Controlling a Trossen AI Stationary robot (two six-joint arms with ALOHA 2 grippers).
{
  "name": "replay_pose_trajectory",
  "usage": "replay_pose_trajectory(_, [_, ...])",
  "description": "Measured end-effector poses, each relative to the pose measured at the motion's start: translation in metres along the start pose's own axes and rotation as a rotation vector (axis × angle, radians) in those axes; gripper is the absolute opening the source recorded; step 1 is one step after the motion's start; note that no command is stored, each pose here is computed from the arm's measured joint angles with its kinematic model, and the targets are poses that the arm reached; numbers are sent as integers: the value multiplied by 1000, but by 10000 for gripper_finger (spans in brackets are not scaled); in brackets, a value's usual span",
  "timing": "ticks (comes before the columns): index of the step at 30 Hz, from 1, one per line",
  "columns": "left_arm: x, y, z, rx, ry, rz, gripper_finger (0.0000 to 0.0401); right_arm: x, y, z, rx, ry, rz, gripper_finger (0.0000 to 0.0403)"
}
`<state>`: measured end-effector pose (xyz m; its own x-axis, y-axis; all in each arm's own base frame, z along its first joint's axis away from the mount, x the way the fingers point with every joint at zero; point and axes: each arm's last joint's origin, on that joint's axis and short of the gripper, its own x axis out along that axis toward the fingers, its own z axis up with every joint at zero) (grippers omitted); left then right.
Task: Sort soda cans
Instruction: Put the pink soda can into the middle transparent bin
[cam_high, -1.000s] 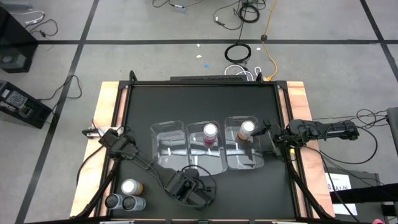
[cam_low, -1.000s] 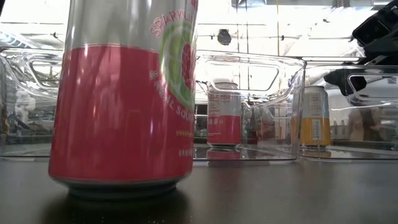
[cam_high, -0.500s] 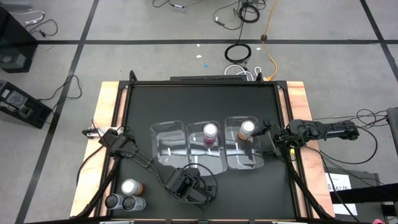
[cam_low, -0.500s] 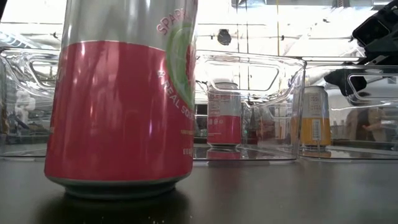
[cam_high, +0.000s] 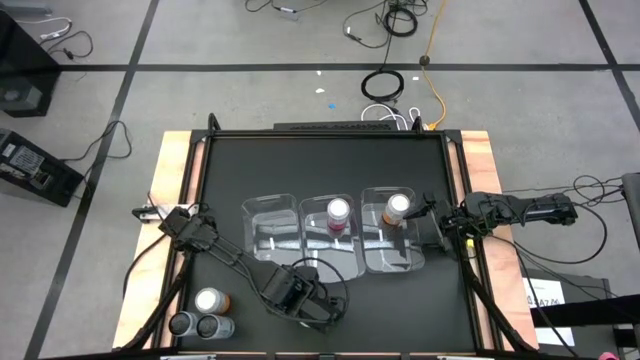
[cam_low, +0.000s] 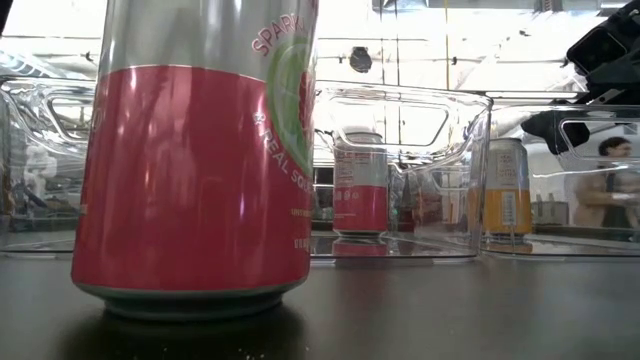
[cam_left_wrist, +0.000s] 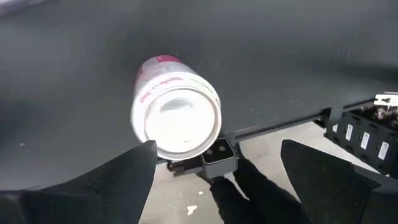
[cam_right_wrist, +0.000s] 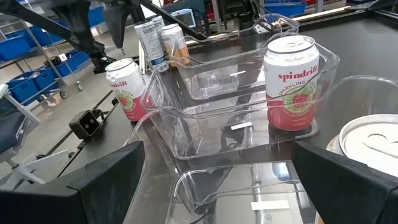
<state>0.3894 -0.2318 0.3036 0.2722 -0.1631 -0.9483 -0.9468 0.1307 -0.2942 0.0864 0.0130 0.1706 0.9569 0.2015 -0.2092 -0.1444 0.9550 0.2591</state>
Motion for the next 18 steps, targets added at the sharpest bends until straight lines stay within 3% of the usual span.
replay_pose_trajectory(18, [3,5,1,-59,9,47,352,0,0,0,18,0,0,398])
